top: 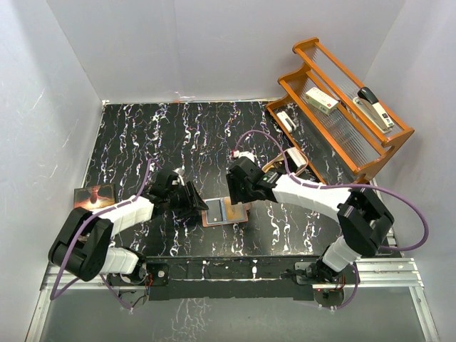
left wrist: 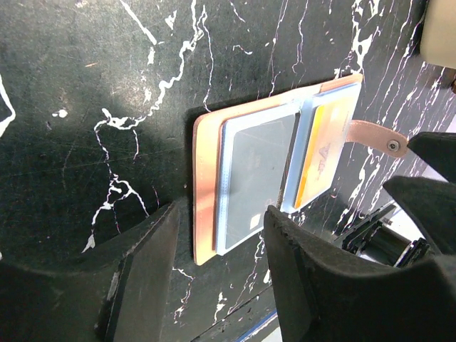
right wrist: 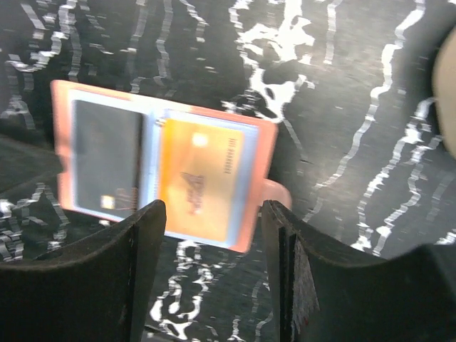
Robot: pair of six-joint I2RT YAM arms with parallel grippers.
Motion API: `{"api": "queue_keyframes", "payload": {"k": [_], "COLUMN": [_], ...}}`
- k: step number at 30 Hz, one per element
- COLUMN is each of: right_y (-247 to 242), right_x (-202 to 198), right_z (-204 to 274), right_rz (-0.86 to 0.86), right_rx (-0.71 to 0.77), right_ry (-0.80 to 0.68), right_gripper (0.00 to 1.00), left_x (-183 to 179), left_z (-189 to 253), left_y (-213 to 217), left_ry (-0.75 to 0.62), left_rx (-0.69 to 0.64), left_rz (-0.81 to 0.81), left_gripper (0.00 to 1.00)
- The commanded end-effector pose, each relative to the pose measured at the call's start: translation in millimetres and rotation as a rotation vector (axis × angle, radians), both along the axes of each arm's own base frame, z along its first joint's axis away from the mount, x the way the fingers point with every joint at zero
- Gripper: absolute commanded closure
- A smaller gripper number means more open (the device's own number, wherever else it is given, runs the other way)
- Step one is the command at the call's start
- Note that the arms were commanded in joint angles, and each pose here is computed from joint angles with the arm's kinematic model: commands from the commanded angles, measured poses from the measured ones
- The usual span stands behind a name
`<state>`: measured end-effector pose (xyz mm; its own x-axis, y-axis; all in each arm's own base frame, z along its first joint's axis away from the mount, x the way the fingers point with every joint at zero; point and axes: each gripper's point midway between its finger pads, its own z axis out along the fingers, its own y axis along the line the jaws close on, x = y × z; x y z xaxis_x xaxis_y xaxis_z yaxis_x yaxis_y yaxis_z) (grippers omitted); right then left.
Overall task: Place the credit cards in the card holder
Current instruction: Close the card holder at the center of the board.
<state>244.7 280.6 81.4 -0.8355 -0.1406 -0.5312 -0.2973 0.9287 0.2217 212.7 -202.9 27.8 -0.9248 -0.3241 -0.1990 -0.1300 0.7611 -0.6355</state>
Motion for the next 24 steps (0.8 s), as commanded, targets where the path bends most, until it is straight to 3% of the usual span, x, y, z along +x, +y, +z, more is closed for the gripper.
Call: {"api": "queue_keyframes", "payload": {"k": [1,12,24], "right_y": [-33,-39,-31], "right_x": [22,13,-4], "right_z": [14,-28,-55], "right_rz": [-0.051,-0.015,-0.010], "right_rx": [-0.144,-0.182,-0.112], "right_ry": [-0.109,-0.015,0.063], "right_gripper": [0.46,0.51,0.78], "left_x": [7,11,12], "left_z": [2,-1,9], "left_y": [-1,-3,-21], "left_ry": [-0.011,0.011,0.025], "left_rx": [0.018,0.020,-0.101], "left_rz": [0.000,0.008,0.016], "left_gripper": [0.50,0.49,0.49]}}
